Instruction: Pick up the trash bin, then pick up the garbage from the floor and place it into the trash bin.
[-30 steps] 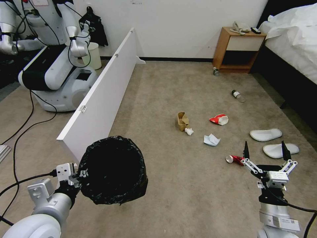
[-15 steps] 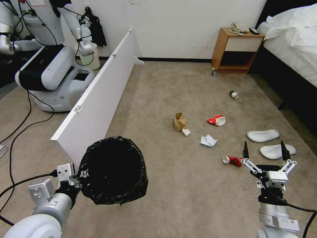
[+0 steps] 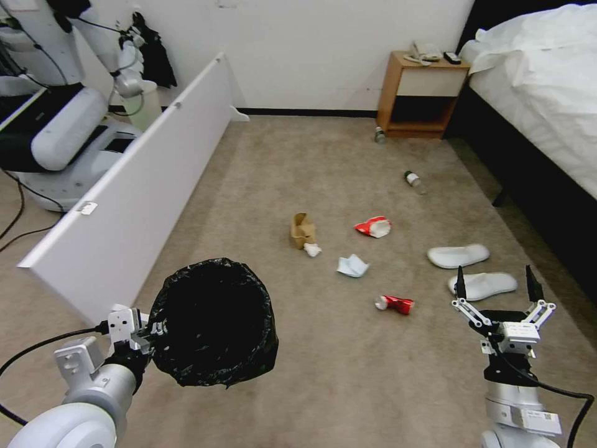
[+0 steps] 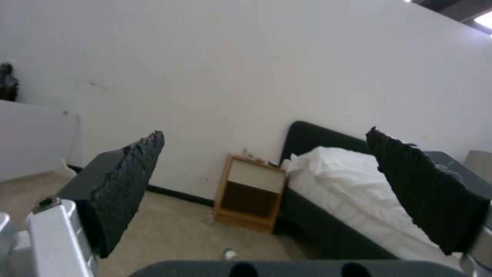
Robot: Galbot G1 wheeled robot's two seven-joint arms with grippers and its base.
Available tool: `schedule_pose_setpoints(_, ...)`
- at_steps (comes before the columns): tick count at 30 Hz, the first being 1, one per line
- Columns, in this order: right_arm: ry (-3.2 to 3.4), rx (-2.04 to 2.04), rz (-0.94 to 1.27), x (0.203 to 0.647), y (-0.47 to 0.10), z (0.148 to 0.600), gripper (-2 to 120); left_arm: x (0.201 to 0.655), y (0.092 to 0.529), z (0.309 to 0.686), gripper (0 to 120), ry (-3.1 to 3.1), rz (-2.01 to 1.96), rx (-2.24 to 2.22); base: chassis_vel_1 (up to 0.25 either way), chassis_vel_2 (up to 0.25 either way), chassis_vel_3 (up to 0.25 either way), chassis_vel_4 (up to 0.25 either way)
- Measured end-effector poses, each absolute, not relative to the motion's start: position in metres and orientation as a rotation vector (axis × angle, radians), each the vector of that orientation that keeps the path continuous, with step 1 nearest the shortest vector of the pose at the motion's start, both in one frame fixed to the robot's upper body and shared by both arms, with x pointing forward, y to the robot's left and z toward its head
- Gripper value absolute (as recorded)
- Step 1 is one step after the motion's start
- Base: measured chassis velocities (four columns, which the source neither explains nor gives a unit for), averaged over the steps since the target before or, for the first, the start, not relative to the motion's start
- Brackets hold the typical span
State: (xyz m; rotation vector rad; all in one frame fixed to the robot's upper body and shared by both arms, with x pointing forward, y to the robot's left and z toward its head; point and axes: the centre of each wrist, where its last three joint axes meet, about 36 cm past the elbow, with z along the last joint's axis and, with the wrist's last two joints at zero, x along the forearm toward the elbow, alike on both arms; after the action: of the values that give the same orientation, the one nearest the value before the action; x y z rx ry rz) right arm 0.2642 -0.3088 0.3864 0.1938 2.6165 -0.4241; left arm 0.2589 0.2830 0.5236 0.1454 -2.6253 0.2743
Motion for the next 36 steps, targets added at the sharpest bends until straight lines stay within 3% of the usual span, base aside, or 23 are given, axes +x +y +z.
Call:
schedule_pose_setpoints(17, 2.62, 0.197, -0.435, 0.266, -0.31, 0.384, 100, 0.261, 0.284, 0.523, 1, -2.626, 0.279, 0.133, -0.338, -0.325, 0.327, 0.326)
schedule_pose_setpoints(36, 2.602, 0.192, -0.424, 0.266, -0.309, 0.387, 100, 0.27, 0.301, 0.515, 1, -2.619, 0.258, 0.252, 0.005, -0.001, 0.003, -0.004)
